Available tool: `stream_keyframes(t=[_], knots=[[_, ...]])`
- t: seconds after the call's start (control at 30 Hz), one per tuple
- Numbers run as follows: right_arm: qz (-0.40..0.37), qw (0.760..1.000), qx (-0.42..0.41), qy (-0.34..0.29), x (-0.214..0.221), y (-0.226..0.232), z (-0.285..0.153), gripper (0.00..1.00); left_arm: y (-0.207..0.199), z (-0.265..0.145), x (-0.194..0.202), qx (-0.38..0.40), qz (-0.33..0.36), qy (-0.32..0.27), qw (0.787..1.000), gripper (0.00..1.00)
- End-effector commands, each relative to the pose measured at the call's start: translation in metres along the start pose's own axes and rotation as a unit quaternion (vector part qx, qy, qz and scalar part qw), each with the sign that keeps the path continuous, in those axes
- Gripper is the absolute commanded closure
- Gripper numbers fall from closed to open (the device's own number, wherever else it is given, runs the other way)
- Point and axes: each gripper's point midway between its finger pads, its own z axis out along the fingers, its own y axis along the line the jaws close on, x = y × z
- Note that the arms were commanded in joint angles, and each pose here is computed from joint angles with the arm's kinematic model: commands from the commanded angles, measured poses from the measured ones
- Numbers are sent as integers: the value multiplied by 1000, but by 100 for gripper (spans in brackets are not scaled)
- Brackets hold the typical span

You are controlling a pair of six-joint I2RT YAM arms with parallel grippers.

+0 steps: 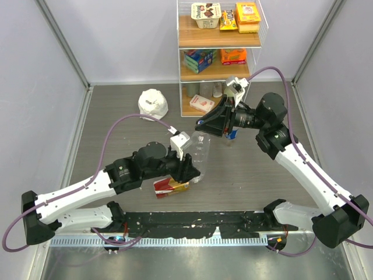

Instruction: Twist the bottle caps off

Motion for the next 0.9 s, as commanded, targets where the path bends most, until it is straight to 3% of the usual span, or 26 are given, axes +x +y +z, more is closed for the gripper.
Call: stream_keyframes(t=[0.0,0.17,0.23,0.37,0.5,0.7,0.87], knots=[[-22,998,-66,-8,-15,38,-6,99,-8,-2,-22,21,-4,-45,999,100],[-13,999,-26,-32,-25,27,-5,98,-6,-1,-20,15,-3,-42,999,100],[-10,999,-15,-44,-31,25,-6,86,-6,-1,-20,14,-3,-42,999,100],[-7,998,-1,-66,-42,25,-7,34,-4,1,-17,11,-4,-37,999,100],[1,995,33,-96,-58,19,-9,5,-1,1,-15,4,-4,-36,999,100],[13,985,120,-126,-74,-4,-17,0,6,3,-13,-14,-6,-32,999,100],[75,960,246,-110,-65,-51,-26,0,33,4,-10,-96,-15,-21,995,100]])
